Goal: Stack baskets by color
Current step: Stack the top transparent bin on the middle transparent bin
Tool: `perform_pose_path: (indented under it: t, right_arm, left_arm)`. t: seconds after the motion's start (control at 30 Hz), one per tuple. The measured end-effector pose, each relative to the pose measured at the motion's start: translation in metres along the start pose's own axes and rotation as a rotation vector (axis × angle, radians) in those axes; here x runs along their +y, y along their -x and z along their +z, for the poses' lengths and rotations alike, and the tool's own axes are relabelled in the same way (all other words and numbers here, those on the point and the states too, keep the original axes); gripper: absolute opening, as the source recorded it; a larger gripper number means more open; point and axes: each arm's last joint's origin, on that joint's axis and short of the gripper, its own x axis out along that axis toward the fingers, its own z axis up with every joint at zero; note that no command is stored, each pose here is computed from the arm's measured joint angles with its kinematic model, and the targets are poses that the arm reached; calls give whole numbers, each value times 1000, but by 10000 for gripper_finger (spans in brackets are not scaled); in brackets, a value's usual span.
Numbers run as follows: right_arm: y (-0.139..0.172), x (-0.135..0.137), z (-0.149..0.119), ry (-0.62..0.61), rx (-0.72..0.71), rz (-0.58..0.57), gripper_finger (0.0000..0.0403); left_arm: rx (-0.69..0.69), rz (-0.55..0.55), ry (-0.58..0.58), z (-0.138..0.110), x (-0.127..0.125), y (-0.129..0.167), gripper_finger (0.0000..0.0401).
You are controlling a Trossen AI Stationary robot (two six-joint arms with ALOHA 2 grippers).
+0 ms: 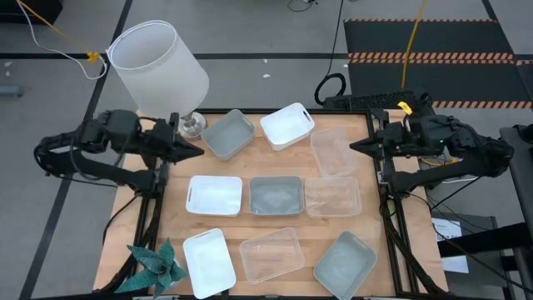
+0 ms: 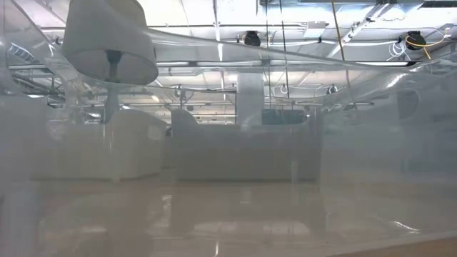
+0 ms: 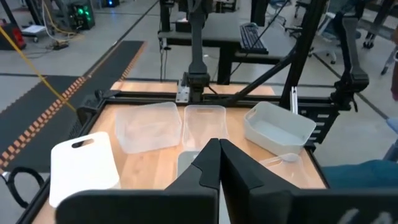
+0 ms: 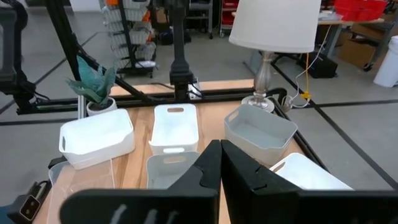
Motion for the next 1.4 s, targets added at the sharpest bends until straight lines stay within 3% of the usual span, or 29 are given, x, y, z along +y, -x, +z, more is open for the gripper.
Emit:
perform_pose_path:
  t: [0.33,0.6,0.83,1.03,1.4]
  right_arm:
    - [-41,7,0,1,31,3,0]
    - [-65,12,27,-9,114,-4,0]
    - [-79,16,49,-53,291,-29,0]
    - [-96,18,42,41,502,-42,0]
    - [-120,18,25,128,673,-124,0]
  left_arm:
    - [-70,-12,-43,-29,-25,-46,9]
    - [-108,-71,-30,-63,-49,-70,10]
    - [-75,-48,-73,-96,-71,-87,10]
    - [-95,-54,-91,-93,-75,-88,10]
    - [-94,-52,-121,-93,-75,-88,10]
